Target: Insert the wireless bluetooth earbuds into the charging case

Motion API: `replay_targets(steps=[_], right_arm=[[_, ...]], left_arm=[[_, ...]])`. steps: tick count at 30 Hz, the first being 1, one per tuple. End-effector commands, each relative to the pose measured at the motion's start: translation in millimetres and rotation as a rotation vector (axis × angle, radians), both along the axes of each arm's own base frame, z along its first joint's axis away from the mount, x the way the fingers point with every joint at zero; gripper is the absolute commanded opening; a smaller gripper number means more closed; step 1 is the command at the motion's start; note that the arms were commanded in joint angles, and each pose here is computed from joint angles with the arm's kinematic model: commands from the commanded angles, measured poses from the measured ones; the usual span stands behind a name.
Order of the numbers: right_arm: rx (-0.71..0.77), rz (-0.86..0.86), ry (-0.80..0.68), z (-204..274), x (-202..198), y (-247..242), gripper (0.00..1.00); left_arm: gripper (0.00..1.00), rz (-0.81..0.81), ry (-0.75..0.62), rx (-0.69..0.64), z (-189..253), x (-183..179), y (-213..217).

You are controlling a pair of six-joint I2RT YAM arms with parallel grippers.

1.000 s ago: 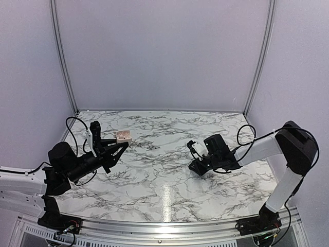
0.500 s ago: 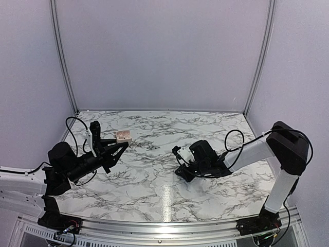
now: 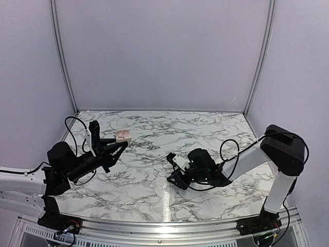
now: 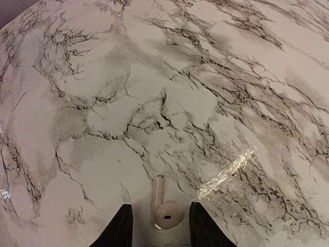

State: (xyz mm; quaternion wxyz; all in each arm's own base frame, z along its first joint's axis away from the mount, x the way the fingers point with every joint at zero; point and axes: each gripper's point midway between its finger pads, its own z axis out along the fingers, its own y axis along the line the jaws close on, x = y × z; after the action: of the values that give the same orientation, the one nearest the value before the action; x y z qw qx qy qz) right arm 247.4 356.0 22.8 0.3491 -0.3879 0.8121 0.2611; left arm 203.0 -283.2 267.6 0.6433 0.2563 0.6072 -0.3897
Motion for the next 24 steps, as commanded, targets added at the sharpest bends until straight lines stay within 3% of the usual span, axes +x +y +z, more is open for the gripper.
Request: replay_targets(steps=[1, 4, 8, 17, 24], right_arm=[[-0.046, 0.043, -0.053, -17, -6, -8, 0.4], [-0.054, 0.059, -0.103, -20, -5, -12, 0.39], [-0.053, 0.089, -0.12, -26, -3, -13, 0.3], [-0.067, 0.131, -0.101, -38, -6, -11, 0.27], [-0.073, 0.136, -0.098, -37, -8, -11, 0.2]], left_arm=[[0.0, 0.013, -0.017, -0.026, 9, 1, 5], [0.0, 0.011, -0.017, -0.027, 10, 0, 5], [0.0, 0.012, -0.02, -0.024, 9, 1, 5], [0.0, 0.012, -0.029, -0.014, 9, 1, 3], [0.0, 0.012, -0.028, -0.008, 5, 0, 5]])
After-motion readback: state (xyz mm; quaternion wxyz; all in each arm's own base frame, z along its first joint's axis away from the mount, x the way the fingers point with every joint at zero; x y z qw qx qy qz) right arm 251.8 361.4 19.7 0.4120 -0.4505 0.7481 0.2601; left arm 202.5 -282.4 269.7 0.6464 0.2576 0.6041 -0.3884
